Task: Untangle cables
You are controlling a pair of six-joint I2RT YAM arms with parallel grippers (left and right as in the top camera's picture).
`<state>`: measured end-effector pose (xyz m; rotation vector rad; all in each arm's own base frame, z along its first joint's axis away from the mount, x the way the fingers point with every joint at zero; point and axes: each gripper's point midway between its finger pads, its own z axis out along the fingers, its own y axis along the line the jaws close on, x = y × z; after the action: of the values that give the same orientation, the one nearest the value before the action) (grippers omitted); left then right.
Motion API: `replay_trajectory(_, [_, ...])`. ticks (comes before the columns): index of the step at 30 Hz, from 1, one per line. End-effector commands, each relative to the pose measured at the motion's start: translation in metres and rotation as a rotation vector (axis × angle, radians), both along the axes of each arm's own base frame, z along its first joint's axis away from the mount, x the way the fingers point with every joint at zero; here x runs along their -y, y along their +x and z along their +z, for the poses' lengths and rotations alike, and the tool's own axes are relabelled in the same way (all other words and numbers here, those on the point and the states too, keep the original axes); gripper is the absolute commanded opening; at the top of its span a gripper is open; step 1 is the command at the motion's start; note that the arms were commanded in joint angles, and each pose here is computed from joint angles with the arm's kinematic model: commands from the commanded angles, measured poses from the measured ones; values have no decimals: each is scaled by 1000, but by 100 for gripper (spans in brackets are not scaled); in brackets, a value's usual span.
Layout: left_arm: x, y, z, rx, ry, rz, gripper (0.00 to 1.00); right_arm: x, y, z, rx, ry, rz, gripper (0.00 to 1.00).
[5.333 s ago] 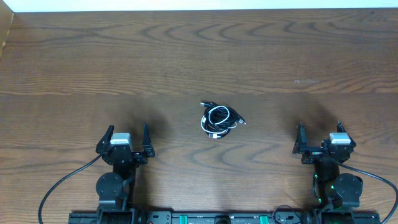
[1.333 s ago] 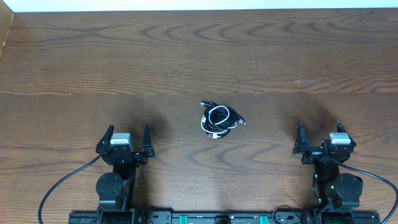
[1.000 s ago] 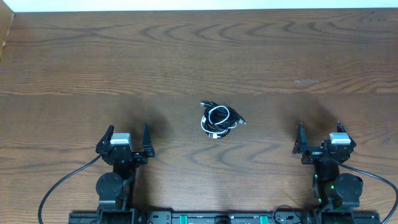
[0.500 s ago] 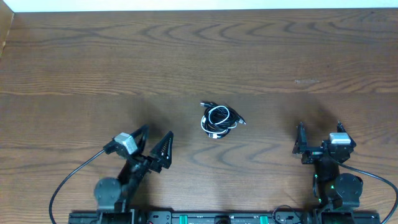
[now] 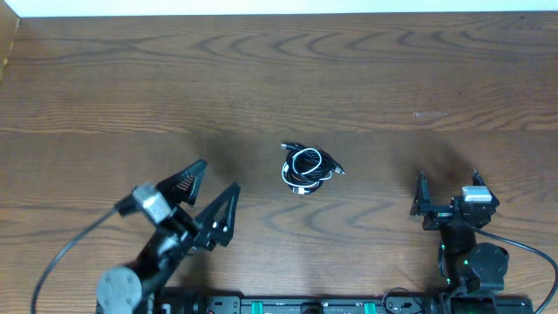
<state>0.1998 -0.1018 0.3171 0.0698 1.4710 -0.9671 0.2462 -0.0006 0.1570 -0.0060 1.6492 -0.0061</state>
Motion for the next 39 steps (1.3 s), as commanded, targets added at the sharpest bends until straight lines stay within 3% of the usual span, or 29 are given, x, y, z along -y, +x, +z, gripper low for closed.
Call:
replay_trajectory(1, [8,8,16,-62,139,-39,94,-1,0,-1,1,-4,1,99])
replay_trajectory(7, [-2,41,2,-384,369,-21,94,-1,0,-1,1,-4,1,99])
replay_trajectory(13, [-17,52,-15,-680,469,-7,94,-1,0,-1,1,-4,1,99])
replay_trajectory(20, [13,43,-10,-718,375,-215,94,-1,0,-1,1,-4,1,99])
replay_trajectory(26, [13,42,-11,-728,371,-217,94,-1,0,-1,1,-5,2,99])
replay_trajectory(31, [4,45,-8,-791,350,-136,94,-1,0,-1,1,-4,1,99])
replay_trajectory(39, [-43,39,-22,-1076,515,89,94,-1,0,-1,1,-4,1,99])
